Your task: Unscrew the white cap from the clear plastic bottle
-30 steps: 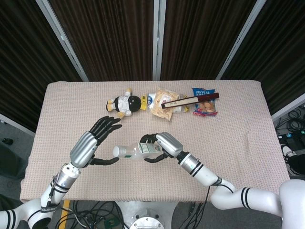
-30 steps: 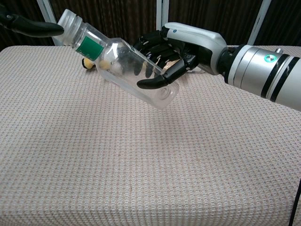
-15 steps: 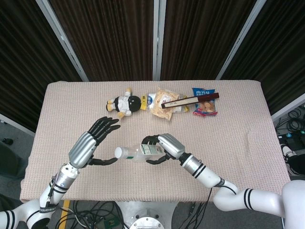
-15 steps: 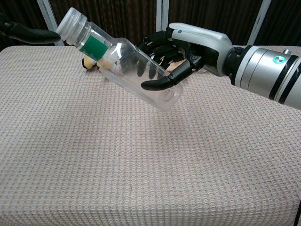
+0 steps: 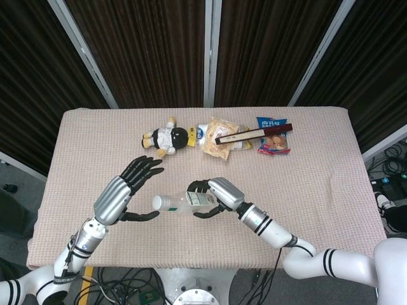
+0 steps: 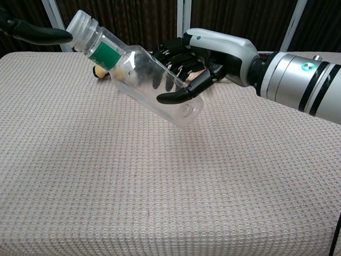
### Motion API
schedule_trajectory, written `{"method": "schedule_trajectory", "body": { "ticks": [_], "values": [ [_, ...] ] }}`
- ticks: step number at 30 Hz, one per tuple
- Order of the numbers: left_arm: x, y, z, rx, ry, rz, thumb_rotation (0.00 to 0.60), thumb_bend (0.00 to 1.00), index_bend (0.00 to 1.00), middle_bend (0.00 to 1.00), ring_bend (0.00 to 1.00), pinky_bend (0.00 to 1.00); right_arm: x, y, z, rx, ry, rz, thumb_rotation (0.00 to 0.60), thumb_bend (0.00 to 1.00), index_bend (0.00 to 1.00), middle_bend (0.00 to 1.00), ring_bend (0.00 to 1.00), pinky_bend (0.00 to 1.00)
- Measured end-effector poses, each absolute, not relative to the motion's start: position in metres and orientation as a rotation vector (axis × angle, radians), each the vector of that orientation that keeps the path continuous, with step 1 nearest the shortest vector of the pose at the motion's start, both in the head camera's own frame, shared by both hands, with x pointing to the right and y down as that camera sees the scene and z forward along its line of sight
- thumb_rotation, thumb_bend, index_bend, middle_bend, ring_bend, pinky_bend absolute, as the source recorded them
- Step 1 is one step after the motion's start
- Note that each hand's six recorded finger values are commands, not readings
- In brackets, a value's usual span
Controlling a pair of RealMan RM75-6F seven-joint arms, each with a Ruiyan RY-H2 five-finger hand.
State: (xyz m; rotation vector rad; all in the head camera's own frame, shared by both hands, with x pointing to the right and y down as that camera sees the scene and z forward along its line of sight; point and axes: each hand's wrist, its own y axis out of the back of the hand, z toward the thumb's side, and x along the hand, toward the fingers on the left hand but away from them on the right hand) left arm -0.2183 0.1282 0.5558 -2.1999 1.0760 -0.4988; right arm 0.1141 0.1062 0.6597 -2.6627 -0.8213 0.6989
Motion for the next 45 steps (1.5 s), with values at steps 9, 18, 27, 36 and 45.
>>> {"method": "schedule_trajectory", "body": {
  "ticks": [9, 18, 27, 36, 45],
  "values": [
    [-0.222, 0.130, 0.559, -2.198, 1.074, -0.519, 0.600, 0.14, 0.11, 0.07, 0.03, 0.01, 0.116, 0.104, 0.657, -2.659, -0.834, 0.690, 0.600, 0.30, 0.66, 0.58, 0.44, 0.53],
    [-0.219, 0.129, 0.556, -2.205, 1.080, -0.501, 0.600, 0.14, 0.11, 0.07, 0.03, 0.01, 0.117, 0.109, 0.660, -2.665, -0.815, 0.697, 0.600, 0.30, 0.66, 0.58, 0.44, 0.53],
    [-0.218, 0.129, 0.555, -2.226, 1.084, -0.492, 0.600, 0.13, 0.11, 0.07, 0.03, 0.01, 0.116, 0.106, 0.662, -2.672, -0.814, 0.712, 0.600, 0.25, 0.65, 0.58, 0.44, 0.53],
    [-0.232, 0.129, 0.564, -2.193, 1.027, -0.582, 0.600, 0.15, 0.20, 0.07, 0.03, 0.01, 0.123, 0.104, 0.659, -2.641, -0.814, 0.719, 0.600, 0.25, 0.65, 0.58, 0.44, 0.53],
    [-0.240, 0.132, 0.571, -2.215, 0.942, -0.659, 0.600, 0.31, 0.26, 0.07, 0.03, 0.01, 0.125, 0.105, 0.660, -2.626, -0.806, 0.732, 0.600, 0.25, 0.65, 0.58, 0.44, 0.53]
  ]
}}
